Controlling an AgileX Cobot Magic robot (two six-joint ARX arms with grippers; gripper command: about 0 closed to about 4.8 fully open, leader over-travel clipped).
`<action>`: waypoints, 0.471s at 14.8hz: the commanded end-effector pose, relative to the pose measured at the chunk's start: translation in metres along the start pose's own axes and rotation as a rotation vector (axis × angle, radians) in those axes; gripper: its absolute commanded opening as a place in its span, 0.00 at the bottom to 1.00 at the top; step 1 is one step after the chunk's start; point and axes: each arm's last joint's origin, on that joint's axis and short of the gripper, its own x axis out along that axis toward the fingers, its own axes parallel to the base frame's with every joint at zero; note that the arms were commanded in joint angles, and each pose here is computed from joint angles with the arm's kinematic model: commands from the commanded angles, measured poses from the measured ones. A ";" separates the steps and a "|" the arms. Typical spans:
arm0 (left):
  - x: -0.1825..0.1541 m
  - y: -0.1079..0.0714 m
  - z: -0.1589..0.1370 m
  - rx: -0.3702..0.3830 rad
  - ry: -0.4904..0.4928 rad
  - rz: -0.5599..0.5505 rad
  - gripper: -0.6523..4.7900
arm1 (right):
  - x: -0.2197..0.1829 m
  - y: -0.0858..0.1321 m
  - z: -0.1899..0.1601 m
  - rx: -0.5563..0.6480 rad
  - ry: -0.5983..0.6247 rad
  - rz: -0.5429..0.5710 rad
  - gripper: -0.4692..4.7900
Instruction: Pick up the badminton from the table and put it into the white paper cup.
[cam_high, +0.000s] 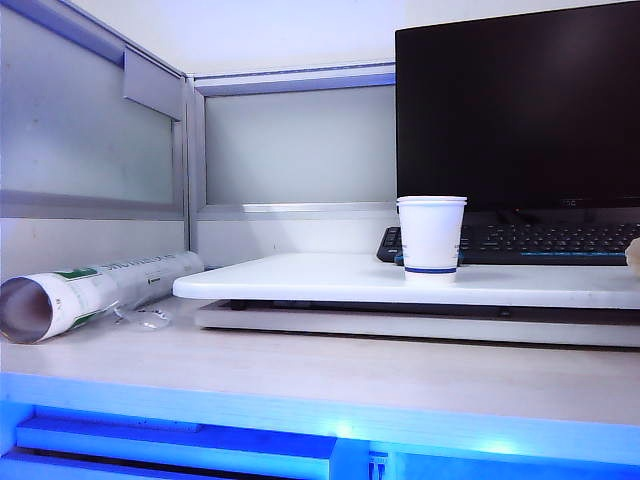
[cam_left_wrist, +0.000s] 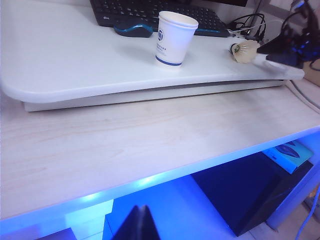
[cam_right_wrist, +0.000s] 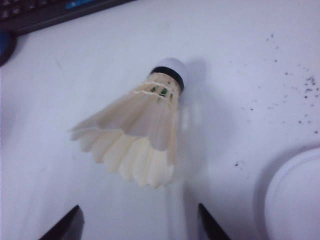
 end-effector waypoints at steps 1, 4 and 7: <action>0.000 0.000 -0.002 -0.012 0.017 0.001 0.11 | 0.007 -0.001 0.002 -0.010 -0.035 0.010 0.64; 0.000 0.000 -0.002 -0.012 0.018 0.002 0.11 | 0.014 -0.003 0.002 -0.018 -0.063 0.016 0.64; 0.000 0.000 -0.002 -0.012 0.018 0.002 0.11 | 0.021 -0.006 0.001 -0.024 -0.085 0.021 0.49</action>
